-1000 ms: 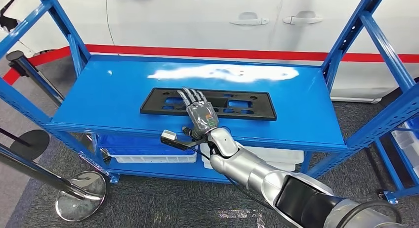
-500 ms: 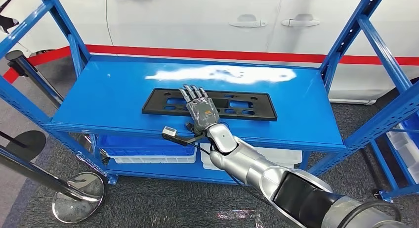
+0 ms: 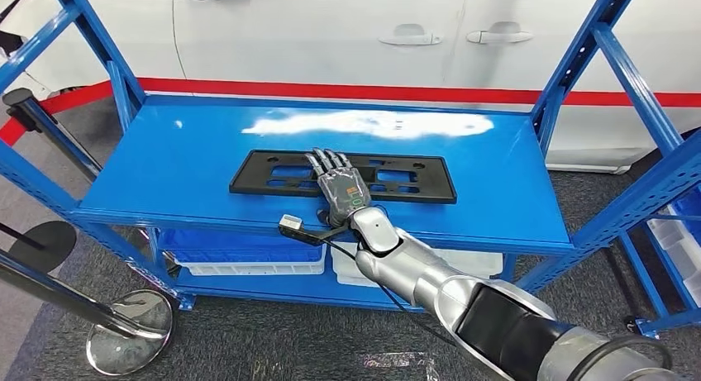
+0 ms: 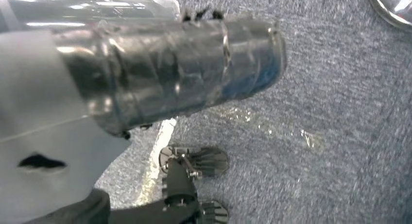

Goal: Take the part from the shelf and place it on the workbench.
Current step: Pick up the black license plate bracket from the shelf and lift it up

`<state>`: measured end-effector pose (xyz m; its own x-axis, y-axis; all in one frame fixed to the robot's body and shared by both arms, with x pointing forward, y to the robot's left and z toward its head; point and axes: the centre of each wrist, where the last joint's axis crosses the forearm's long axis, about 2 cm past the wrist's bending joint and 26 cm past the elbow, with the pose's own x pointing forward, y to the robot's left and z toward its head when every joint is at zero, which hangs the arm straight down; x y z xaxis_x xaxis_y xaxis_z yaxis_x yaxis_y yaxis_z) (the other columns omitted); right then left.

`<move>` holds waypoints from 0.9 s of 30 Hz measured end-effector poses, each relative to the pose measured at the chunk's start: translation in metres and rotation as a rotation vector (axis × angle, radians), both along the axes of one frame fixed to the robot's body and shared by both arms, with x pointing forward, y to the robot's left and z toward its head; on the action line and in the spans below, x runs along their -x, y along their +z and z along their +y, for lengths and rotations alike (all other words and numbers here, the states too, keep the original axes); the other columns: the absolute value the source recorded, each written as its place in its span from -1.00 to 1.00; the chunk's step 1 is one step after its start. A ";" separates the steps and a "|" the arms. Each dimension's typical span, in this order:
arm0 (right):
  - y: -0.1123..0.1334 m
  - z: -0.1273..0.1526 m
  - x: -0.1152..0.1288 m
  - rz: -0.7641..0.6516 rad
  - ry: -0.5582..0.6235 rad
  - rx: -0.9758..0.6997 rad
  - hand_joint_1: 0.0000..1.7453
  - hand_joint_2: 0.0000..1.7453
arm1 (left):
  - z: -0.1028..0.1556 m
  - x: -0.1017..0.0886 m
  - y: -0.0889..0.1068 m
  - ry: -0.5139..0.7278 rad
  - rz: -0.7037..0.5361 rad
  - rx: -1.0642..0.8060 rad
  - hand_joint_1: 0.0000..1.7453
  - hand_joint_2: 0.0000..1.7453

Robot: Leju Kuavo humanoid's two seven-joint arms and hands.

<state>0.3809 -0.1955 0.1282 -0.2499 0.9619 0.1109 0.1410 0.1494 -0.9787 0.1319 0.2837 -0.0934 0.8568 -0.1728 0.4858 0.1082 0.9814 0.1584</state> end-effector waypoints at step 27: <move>-0.019 -0.045 -0.008 0.165 -0.204 0.163 1.00 1.00 | -0.001 0.000 0.000 -0.016 -0.017 0.001 -1.00 -1.00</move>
